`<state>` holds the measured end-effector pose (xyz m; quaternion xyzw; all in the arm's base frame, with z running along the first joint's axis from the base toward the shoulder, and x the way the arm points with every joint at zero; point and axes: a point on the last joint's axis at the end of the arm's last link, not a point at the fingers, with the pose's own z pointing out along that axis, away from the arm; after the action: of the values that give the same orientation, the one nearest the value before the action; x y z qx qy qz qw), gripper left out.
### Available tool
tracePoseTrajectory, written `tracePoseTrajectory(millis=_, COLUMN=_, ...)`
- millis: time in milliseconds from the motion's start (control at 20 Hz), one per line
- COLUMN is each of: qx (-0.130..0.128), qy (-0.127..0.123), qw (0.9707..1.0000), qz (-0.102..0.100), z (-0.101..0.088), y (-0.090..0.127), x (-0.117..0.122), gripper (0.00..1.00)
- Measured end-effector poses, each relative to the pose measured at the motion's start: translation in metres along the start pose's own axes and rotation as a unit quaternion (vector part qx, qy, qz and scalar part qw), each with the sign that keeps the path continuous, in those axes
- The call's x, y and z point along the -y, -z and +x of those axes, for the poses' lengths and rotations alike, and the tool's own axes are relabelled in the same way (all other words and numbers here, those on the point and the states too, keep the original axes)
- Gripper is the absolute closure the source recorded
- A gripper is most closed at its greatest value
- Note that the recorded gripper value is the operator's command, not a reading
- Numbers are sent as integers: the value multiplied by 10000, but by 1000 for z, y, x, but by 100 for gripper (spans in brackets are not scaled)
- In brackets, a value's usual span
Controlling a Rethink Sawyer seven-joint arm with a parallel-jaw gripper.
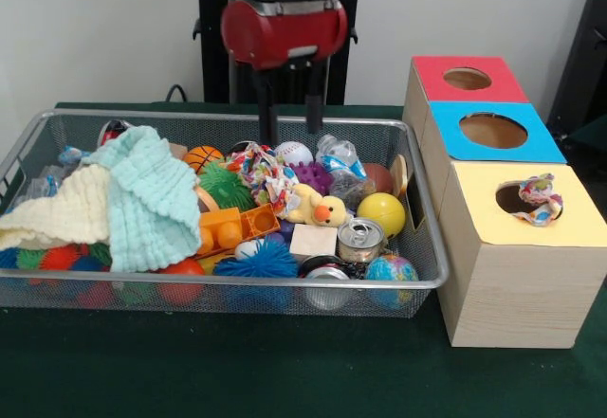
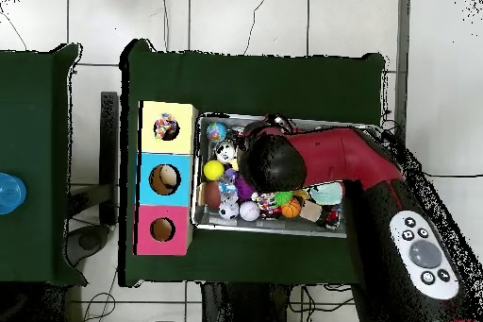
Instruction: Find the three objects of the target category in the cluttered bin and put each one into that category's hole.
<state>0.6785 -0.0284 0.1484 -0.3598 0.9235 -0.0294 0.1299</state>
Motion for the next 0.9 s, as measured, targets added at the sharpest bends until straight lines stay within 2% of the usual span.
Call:
tracePoseTrajectory(millis=150, qx=61, qy=37, qw=10000, qz=-61, z=-1, y=-11, x=-12, gripper=0)
tracePoseTrajectory(millis=400, qx=-64, qy=3, qw=9998, qz=-172, z=12, y=-25, x=-22, gripper=0)
tracePoseTrajectory(millis=900, qx=-270, qy=-100, qw=9996, qz=-66, z=34, y=-24, x=-13, gripper=0)
